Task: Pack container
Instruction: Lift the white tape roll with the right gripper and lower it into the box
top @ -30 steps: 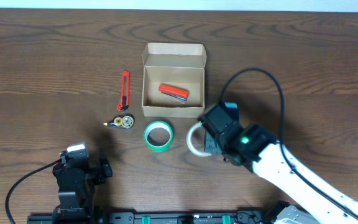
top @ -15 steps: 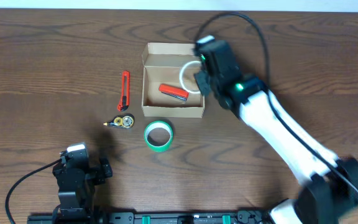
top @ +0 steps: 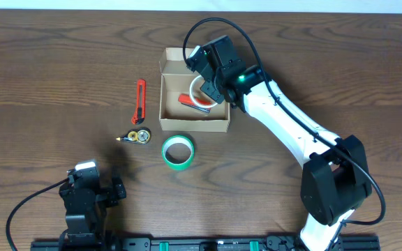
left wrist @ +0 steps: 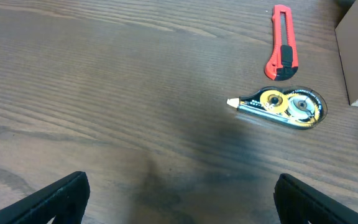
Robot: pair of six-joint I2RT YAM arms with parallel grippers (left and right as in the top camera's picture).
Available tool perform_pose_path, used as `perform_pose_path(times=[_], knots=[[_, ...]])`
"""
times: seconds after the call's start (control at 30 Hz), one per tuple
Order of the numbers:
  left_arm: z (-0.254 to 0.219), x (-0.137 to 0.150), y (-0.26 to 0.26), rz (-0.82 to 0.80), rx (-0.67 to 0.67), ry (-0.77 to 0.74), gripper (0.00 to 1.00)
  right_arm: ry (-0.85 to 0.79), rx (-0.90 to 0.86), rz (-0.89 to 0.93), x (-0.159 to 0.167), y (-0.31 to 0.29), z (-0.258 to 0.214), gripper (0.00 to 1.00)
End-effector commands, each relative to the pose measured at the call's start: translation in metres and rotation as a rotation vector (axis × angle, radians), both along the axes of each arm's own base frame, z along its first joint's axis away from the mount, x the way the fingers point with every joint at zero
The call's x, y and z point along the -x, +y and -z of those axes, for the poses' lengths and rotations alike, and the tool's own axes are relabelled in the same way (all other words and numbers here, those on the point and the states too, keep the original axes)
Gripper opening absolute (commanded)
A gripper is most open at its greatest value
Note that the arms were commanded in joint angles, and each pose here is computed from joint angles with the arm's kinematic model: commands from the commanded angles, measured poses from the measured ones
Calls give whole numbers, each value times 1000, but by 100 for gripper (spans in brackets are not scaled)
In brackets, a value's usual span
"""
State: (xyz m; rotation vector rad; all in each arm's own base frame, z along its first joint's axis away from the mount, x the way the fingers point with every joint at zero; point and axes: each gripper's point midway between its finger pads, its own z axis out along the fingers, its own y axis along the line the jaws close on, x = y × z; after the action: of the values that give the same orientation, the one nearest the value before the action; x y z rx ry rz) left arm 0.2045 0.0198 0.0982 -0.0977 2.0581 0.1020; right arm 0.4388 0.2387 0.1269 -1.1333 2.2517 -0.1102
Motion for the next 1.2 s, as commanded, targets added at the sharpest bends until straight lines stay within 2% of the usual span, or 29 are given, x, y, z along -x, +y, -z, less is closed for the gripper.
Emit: perform_pose_path(times=[0.0, 0.47, 0.83, 1.07, 1.17], knots=[[3, 1, 3, -15, -14, 5, 95, 13, 19, -64, 1, 10, 6, 2], [3, 1, 3, -15, -14, 5, 95, 138, 92, -74, 12, 5, 58, 1], [3, 1, 3, -15, -14, 5, 95, 161, 75, -89, 15, 9, 64, 2], [3, 1, 3, -16, -15, 5, 95, 162, 75, -89, 15, 9, 64, 10], [3, 1, 3, -16, -15, 5, 95, 162, 75, -89, 15, 9, 64, 20]])
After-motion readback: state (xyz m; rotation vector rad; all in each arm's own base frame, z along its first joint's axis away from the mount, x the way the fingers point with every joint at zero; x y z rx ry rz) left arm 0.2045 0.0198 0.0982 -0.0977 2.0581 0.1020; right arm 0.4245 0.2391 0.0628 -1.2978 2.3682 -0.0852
